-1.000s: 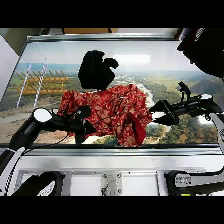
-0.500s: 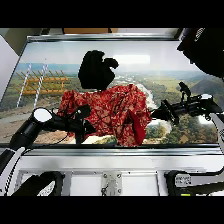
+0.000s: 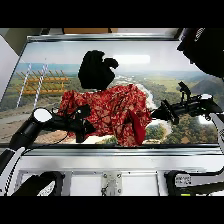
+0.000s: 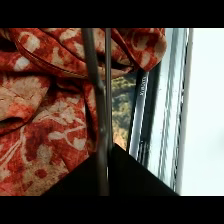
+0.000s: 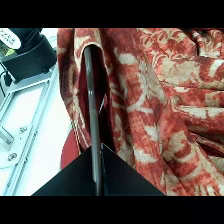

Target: Fold the clothes and pants, and hang the long-sleeved shirts on hangers.

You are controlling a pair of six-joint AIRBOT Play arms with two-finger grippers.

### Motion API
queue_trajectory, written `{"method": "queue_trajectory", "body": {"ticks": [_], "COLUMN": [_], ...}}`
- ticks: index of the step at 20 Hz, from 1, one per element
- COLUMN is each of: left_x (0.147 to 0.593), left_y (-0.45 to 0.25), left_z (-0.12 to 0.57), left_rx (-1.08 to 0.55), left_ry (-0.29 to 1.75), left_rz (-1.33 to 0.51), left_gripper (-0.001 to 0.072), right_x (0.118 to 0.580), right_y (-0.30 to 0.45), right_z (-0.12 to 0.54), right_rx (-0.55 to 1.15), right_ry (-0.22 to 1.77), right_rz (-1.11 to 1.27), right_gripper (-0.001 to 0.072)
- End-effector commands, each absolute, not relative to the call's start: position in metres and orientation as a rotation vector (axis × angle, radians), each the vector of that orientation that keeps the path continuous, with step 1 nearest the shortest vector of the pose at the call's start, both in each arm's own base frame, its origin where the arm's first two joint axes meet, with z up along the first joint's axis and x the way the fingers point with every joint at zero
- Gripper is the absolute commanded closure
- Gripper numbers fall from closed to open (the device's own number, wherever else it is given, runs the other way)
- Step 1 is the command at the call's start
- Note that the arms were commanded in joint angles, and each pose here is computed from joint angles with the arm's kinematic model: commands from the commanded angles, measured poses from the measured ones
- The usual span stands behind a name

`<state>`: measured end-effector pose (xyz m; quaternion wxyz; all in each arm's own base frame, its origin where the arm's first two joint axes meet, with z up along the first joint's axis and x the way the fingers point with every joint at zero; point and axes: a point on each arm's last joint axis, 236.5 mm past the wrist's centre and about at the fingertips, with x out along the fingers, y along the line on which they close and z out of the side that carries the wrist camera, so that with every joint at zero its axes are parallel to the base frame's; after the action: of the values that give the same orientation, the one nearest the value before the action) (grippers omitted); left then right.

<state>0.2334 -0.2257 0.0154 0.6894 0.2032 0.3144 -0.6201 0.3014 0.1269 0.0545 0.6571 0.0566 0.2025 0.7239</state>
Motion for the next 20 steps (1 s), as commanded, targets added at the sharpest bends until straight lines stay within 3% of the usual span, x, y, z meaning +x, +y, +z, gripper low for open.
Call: {"method": "queue_trajectory", "body": {"ticks": [1, 2, 4, 5, 10, 16, 20], "left_x": [0.237, 0.235, 0.237, 0.238, 0.255, 0.31, 0.31], "left_y": [-0.223, -0.223, -0.223, -0.223, -0.217, -0.144, -0.098], "left_z": [0.014, 0.014, 0.014, 0.014, 0.023, 0.086, 0.11], "left_rx": [0.473, 0.471, 0.457, 0.431, 0.333, 0.099, 0.09], "left_ry": [0.702, 0.705, 0.715, 0.734, 0.768, 0.664, 0.635], "left_rz": [-1.372, -1.377, -1.365, -1.344, -1.216, -0.777, -0.573], "left_gripper": [0.0694, 0.0683, 0.0235, 0.0208, 0.0207, 0.0208, 0.0208], "right_x": [0.306, 0.306, 0.306, 0.306, 0.31, 0.312, 0.326], "right_y": [0.127, 0.127, 0.127, 0.127, 0.127, 0.128, 0.132], "right_z": [0.051, 0.051, 0.051, 0.05, 0.048, 0.052, 0.076], "right_rx": [0.118, 0.118, 0.117, 0.117, 0.109, 0.119, 0.149], "right_ry": [0.465, 0.465, 0.466, 0.466, 0.469, 0.45, 0.349], "right_rz": [1.618, 1.616, 1.616, 1.616, 1.599, 1.593, 1.55], "right_gripper": [0.0707, 0.0707, 0.0708, 0.0708, 0.0709, 0.071, 0.071]}}
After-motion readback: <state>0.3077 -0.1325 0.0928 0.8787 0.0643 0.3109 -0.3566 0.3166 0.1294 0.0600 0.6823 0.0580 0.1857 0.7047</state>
